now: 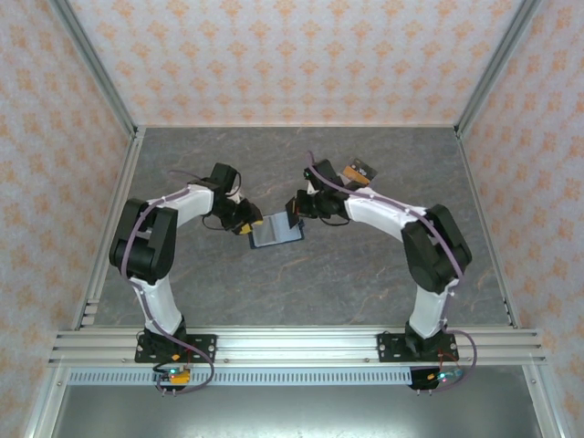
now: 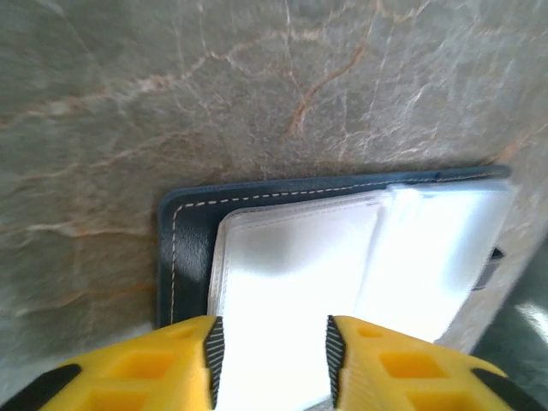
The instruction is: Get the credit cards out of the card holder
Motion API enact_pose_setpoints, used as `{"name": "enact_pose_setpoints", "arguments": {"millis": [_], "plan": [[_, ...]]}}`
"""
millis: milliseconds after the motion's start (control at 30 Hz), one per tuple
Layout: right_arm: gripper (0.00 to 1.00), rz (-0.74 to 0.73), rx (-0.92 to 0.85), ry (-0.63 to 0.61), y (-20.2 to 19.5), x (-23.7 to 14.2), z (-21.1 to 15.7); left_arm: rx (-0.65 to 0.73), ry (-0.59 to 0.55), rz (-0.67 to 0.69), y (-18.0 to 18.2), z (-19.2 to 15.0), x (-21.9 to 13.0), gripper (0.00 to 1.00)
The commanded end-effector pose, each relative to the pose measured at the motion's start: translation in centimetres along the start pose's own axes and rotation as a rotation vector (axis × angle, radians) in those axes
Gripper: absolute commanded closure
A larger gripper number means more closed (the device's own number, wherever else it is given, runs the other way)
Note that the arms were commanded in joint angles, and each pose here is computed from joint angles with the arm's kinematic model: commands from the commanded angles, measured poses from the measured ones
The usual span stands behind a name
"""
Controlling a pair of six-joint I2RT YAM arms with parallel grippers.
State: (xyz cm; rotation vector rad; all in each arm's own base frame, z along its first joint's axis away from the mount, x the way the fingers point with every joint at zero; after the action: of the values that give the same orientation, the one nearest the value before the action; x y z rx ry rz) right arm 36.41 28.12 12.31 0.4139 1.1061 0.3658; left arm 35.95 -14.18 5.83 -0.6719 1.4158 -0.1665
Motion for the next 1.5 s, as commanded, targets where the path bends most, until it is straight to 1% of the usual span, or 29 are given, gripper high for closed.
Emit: {"name": "enact_pose_setpoints", "arguments": {"millis": [0,133,300,400,467,533,600,700,800,867,933,1067,1167,1333,1467], "plan": [[1.00,-0.141,-0.140,-0.151,-1.8,-4.4,4.0,0.016,-0.104,0.045,-1.1,1.4,-4.2,0.52],[1.00,-0.251,-0.198,-0.268,-5.0,-8.0,7.8,0.029,-0.181,0.121,-0.2,2.2,-6.6,0.32],[1.00,-0.346,-0.274,-0.360,-8.7,-11.7,12.1,0.050,-0.248,0.190,0.7,3.0,-8.8,0.16],[1.00,-0.302,-0.358,-0.343,-9.9,-12.1,13.7,0.073,-0.282,0.205,0.8,3.2,-9.8,0.10],[1.00,-0.312,-0.390,-0.313,-11.2,-11.9,14.6,0.083,-0.299,0.202,0.6,3.3,-10.3,0.06],[1.00,-0.346,-0.447,-0.309,-12.4,-11.5,15.3,0.091,-0.309,0.196,0.3,3.3,-10.6,0.03],[1.00,-0.343,-0.481,-0.307,-13.2,-11.3,15.9,0.096,-0.312,0.195,0.2,3.2,-10.9,0.00],[1.00,-0.322,-0.499,-0.284,-14.5,-11.0,16.6,0.095,-0.316,0.195,0.2,3.2,-11.2,0.00],[1.00,-0.297,-0.545,-0.222,-15.3,-10.1,16.5,0.095,-0.311,0.191,0.1,3.2,-11.2,0.00],[1.00,-0.274,-0.582,-0.184,-15.4,-9.4,16.4,0.094,-0.308,0.191,0.0,3.2,-11.2,0.00],[1.00,-0.238,-0.609,-0.147,-15.2,-8.8,16.4,0.121,-0.298,0.189,-0.1,3.2,-11.1,0.00],[1.00,-0.203,-0.635,-0.093,-15.2,-7.7,16.4,0.121,-0.285,0.188,0.0,3.1,-10.8,0.00],[1.00,-0.203,-0.646,-0.047,-15.8,-6.8,16.3,0.122,-0.275,0.190,0.1,3.0,-10.7,0.00],[1.00,-0.262,-0.667,-0.018,-17.0,-6.2,16.6,0.130,-0.270,0.197,0.2,2.8,-10.7,0.00],[0.99,-0.250,-0.670,0.003,-16.9,-6.0,16.6,0.127,-0.259,0.198,0.3,2.8,-10.4,0.00]]}}
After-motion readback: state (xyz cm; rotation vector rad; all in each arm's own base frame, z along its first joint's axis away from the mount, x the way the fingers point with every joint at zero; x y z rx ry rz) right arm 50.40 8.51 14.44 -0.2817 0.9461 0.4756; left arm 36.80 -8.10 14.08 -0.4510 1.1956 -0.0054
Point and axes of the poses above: each hand's point on the last joint's axis, 136 mm out from that joint toward the fingers, its own x axis out along the fingers, its own y axis along the line the jaws close on, z = x × y, the point moved 2 cm from there along -x, back along the fingers, and after that the axes turned 6 degrees about x, right-handed, at the moved point
